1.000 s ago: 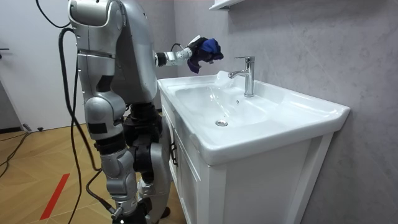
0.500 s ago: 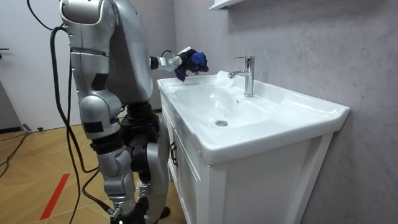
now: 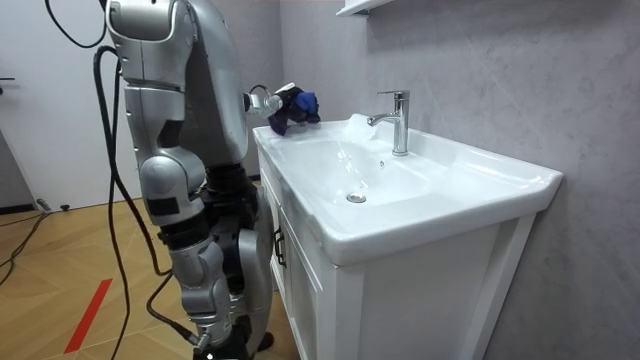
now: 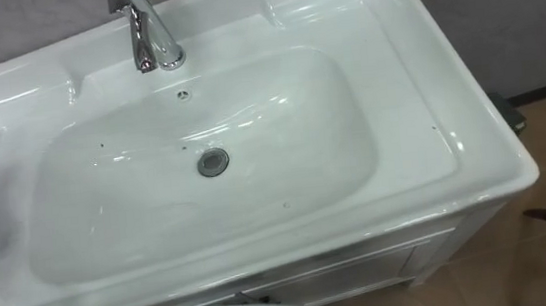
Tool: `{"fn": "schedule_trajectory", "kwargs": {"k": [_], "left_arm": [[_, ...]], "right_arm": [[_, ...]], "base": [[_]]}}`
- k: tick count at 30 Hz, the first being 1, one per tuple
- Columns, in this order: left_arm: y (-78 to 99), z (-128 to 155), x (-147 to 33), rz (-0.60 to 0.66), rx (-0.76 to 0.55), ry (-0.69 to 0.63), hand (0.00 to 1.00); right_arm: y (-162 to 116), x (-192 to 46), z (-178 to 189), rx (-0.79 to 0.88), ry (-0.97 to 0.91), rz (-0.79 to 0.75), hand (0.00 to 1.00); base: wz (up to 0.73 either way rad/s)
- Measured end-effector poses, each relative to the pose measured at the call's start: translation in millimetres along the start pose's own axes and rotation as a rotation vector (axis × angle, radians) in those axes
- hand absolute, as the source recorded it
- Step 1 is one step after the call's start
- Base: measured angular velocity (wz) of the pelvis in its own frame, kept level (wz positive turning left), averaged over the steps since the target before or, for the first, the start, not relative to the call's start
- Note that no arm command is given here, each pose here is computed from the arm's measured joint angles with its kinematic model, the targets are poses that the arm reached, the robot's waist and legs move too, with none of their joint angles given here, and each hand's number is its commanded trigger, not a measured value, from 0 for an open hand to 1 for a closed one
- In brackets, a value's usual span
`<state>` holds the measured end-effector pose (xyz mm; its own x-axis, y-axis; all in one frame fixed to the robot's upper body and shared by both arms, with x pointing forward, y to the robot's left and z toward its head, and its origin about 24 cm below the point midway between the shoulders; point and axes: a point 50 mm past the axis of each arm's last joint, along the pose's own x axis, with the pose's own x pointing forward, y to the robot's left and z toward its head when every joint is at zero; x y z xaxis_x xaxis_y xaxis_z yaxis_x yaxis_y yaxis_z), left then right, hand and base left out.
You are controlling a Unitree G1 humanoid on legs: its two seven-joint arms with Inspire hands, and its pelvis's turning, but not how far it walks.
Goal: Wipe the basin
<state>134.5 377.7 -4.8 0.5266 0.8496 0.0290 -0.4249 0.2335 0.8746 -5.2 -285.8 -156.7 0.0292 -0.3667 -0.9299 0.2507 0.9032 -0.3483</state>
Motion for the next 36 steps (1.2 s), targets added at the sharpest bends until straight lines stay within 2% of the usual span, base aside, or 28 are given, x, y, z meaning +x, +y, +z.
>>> {"fn": "schedule_trajectory", "kwargs": {"k": [29,36], "left_arm": [[0.3,3.7,-0.5,0.0,-0.029,-0.017,0.0],[6.8,19.6,1.3,0.029,-0.064,-0.087,0.0]], "right_arm": [[-1.2,0.0,-0.4,0.015,-0.005,-0.028,0.0],[-1.5,-0.1,-0.2,0.003,-0.015,-0.029,0.0]], "base": [[0.0],[0.0]]}}
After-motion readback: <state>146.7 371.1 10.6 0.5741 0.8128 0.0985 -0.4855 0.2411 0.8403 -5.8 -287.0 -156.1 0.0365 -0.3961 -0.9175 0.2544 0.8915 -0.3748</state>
